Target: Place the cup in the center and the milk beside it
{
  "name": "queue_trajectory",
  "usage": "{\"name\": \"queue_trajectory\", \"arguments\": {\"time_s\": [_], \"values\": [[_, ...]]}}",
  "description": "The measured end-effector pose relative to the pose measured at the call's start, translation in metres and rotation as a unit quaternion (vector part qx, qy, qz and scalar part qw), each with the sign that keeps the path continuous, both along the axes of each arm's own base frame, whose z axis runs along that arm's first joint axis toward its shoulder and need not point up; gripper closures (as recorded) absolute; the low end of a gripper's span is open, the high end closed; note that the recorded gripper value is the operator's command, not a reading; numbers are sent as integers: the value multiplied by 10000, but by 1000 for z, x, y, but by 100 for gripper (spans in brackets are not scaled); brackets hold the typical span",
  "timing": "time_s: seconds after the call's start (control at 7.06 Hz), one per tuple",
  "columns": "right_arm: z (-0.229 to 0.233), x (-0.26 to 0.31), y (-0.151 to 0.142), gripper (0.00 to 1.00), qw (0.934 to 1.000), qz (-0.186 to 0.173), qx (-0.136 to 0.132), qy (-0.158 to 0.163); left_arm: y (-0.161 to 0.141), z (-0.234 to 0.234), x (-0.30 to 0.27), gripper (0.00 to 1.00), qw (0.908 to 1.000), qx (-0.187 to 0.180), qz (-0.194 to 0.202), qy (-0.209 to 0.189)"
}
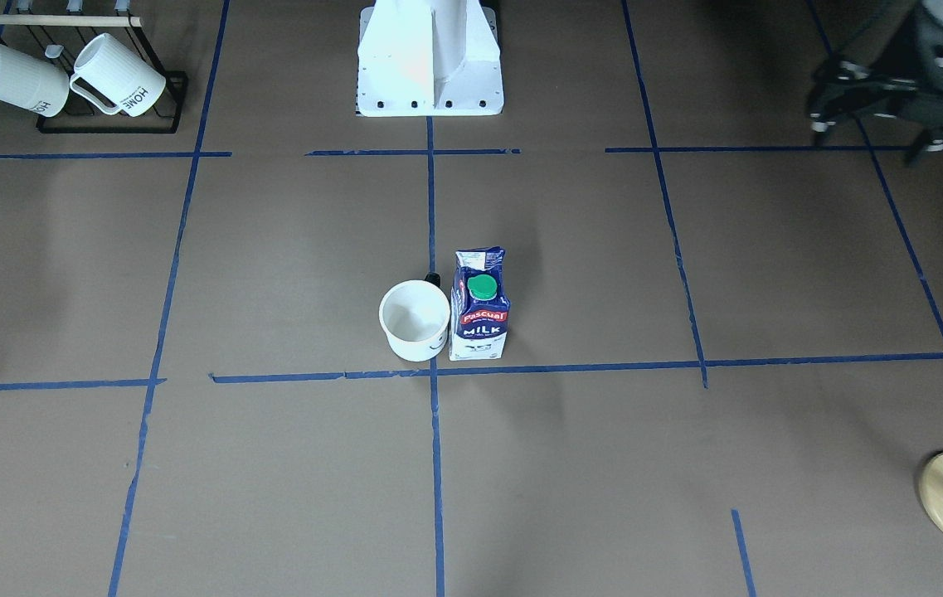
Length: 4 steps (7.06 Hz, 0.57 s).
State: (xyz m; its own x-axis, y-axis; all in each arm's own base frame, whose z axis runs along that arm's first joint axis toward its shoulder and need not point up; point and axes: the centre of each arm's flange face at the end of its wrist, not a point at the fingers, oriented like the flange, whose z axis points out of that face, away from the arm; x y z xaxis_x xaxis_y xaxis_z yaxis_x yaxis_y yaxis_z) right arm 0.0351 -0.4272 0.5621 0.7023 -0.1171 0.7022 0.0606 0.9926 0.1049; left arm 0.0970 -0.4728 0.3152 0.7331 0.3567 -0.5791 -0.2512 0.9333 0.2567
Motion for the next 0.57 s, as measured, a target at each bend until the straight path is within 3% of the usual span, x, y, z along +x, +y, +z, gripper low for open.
{"name": "queue_trajectory", "arguments": {"time_s": [0.28, 0.57], "values": [[26, 34, 5, 0, 9996, -234, 142, 44, -2, 75, -75, 0, 9992, -198, 249, 261], [28, 39, 10, 0, 9994, -269, 180, 77, 3, 115, -109, 0, 9975, -444, 198, 512]]}}
